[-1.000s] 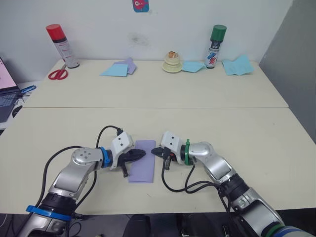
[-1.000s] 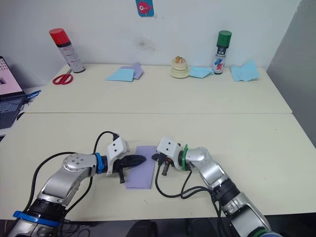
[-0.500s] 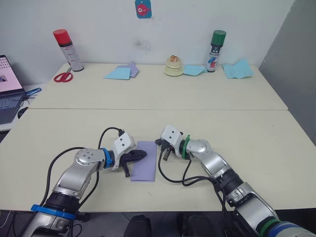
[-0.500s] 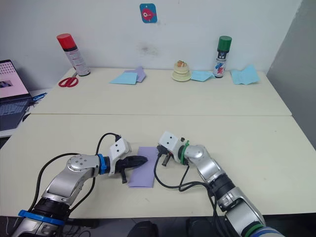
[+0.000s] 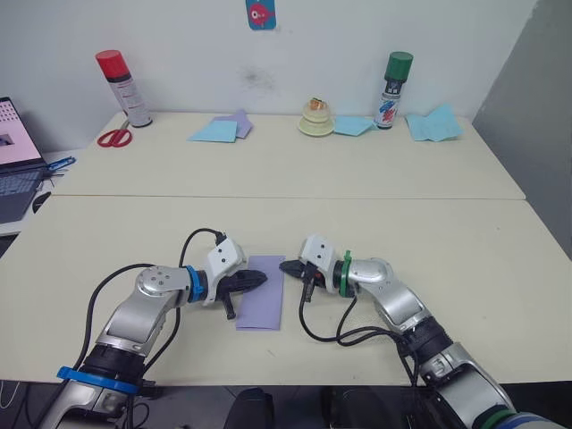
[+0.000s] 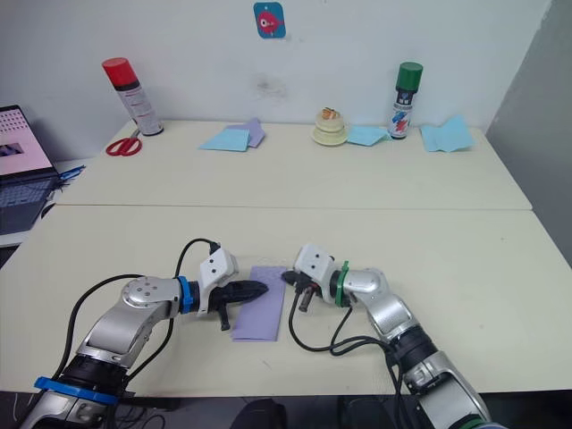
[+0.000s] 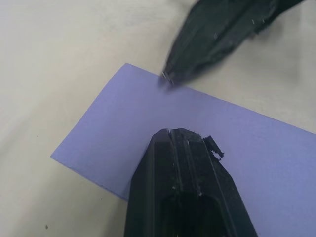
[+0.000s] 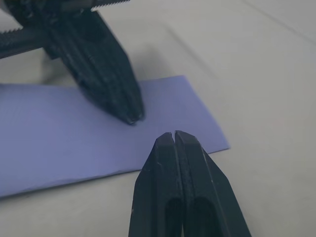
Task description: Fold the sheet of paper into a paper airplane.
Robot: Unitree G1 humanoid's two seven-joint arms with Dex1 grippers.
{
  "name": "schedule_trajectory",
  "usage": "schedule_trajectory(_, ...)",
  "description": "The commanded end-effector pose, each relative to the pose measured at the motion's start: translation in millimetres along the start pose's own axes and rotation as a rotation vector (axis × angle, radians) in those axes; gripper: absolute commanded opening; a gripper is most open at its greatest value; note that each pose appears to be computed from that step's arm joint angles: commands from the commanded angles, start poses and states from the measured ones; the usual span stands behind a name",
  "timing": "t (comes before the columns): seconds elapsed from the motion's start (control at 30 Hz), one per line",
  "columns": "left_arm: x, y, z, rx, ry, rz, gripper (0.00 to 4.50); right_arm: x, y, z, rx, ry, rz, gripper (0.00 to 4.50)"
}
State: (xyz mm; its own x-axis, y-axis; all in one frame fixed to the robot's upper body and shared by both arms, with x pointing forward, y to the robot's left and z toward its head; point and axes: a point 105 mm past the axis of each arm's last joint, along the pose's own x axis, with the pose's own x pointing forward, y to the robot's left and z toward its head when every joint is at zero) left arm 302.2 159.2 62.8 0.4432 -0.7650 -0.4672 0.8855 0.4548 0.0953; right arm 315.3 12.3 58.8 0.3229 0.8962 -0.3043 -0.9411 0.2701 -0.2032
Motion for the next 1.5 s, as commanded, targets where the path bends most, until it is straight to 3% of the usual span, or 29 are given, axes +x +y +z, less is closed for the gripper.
schedule_trajectory(0.03, 2.1, -7.1, -26.0, -0.057, 0.099, -0.024, 0.00, 3.4, 8.4, -0.2, -0.033, 0.016, 0.059, 0.04)
schedule_trajectory(0.43, 1.7, -12.4, -28.7, -0.067, 0.113, -0.048, 0.00, -2.1, 60.2, -10.8, -0.028, 0.054, 0.297, 0.04)
schedule_trajectory(0.73, -0.2, -14.7, -31.2, -0.079, 0.115, -0.050, 0.00, -7.8, 39.5, 7.1, -0.079, -0.008, 0.174, 0.04)
schedule_trajectory(1.0, -4.5, -14.9, -28.9, -0.092, 0.095, -0.041, 0.00, -15.8, 46.9, 37.7, -0.070, -0.099, 0.181, 0.04)
schedule_trajectory(1.2, -7.3, -18.5, -35.8, -0.083, 0.125, -0.053, 0.00, 3.1, 40.2, 15.5, -0.082, 0.001, 0.136, 0.04)
schedule_trajectory(1.5, -6.1, -19.4, -37.3, -0.087, 0.132, -0.059, 0.00, 10.3, 73.8, 7.0, -0.086, 0.023, 0.310, 0.04)
